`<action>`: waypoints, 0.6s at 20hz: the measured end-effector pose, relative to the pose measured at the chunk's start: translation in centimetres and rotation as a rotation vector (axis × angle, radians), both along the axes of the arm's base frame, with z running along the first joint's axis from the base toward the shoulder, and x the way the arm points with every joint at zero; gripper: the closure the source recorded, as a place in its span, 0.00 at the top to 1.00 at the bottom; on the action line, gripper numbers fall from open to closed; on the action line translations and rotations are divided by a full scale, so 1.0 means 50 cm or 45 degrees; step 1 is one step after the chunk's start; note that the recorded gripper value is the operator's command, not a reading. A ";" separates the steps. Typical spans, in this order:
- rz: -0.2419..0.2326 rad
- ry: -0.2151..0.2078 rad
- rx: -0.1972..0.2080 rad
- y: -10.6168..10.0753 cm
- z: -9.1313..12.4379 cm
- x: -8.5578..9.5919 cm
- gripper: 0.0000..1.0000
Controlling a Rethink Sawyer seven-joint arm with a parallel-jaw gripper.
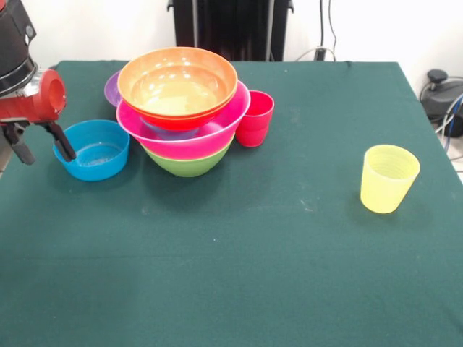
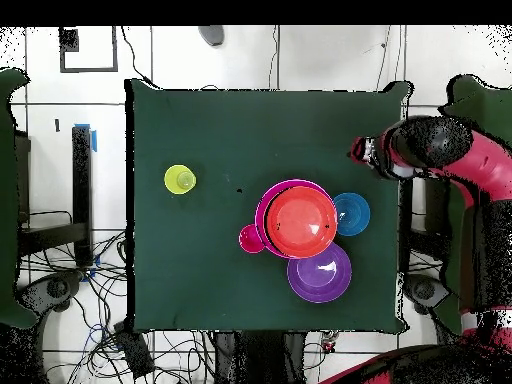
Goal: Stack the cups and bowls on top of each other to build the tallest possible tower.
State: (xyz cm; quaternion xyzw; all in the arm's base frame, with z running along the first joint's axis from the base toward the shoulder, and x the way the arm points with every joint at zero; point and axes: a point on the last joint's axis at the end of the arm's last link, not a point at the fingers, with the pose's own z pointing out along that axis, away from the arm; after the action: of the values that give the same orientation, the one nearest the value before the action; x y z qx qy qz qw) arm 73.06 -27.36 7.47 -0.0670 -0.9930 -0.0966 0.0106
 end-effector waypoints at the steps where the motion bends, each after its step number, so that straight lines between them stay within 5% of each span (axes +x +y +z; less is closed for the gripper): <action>1: 0.001 0.001 0.002 0.001 0.000 0.000 1.00; 12: 0.018 0.003 0.023 0.017 0.002 0.006 1.00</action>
State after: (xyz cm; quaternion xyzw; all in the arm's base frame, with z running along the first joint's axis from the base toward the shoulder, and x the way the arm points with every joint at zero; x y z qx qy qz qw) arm 73.39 -26.49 7.59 -0.0601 -0.9925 -0.1053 0.0130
